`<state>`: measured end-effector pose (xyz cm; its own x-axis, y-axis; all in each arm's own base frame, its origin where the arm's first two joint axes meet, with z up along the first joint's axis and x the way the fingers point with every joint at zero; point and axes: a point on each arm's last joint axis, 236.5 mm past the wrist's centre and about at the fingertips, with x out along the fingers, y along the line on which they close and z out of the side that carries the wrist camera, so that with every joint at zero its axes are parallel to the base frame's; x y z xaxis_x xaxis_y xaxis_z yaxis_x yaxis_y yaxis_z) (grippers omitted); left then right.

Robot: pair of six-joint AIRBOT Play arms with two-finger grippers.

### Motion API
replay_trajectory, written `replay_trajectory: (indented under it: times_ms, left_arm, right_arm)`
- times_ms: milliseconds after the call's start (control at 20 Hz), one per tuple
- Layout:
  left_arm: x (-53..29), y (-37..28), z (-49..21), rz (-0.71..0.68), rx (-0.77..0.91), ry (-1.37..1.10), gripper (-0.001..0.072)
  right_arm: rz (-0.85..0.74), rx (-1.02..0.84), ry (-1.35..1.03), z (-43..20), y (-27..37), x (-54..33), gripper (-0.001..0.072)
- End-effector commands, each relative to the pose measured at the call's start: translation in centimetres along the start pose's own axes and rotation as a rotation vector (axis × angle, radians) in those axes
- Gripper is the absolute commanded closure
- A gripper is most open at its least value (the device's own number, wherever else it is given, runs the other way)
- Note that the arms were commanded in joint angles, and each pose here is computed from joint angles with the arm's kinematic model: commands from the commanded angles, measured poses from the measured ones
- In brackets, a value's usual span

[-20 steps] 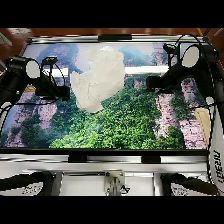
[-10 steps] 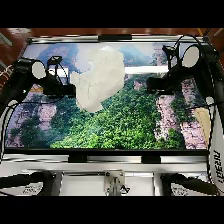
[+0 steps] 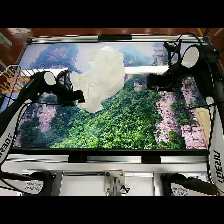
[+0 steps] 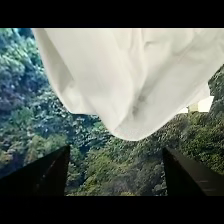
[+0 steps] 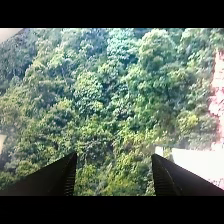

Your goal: Fold the shirts.

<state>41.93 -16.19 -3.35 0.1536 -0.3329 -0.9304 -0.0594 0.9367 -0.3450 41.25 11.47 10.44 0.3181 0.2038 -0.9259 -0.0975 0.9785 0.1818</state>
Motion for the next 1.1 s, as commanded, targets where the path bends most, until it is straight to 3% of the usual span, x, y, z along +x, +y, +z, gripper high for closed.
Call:
replay_trajectory:
  times_ms: [0,100,200,300,350,500,700,750,800,1050]
  left_arm:
    - [3.0,0.2,0.4,-0.122,-0.121,0.005,0.0006]
    - [4.1,-1.6,1.0,-0.200,-0.137,-0.006,0.0011]
    - [5.2,-2.9,2.0,-0.243,-0.162,-0.042,0.0066]
    - [5.6,-3.2,2.6,-0.249,-0.127,-0.063,0.0564]
    - [5.1,-3.3,2.7,-0.252,-0.080,-0.066,0.0656]
    - [2.1,-1.7,2.0,-0.157,0.117,-0.031,0.0658]
    - [-5.8,7.0,-0.9,0.274,0.327,0.011,0.0658]
    - [-7.4,8.3,-2.2,0.329,0.340,0.015,0.0658]
    - [-8.5,9.1,-4.0,0.350,0.343,0.018,0.0658]
    - [-9.1,11.7,-14.3,0.335,0.204,-0.034,0.0658]
  right_arm:
    - [-0.010,-0.001,-0.049,1.2,-0.2,0.0,0.0114]
    - [-0.005,-0.001,-0.085,2.0,-0.1,-0.1,0.0114]
    - [0.000,-0.001,-0.115,2.7,0.0,-0.1,0.0114]
    - [0.001,-0.001,-0.122,2.9,0.0,-0.1,0.0114]
    - [0.001,-0.001,-0.121,2.9,0.0,-0.1,0.0113]
    - [0.016,0.002,-0.116,2.7,0.4,-0.2,0.0113]
    - [0.074,-0.003,-0.111,2.6,1.8,-0.2,0.0113]
    - [0.091,0.000,-0.115,2.7,2.3,-0.2,0.0102]
    - [0.102,-0.004,-0.122,2.8,2.8,-0.2,0.0038]
    - [0.170,-0.132,-0.110,2.1,10.1,3.6,0.0038]
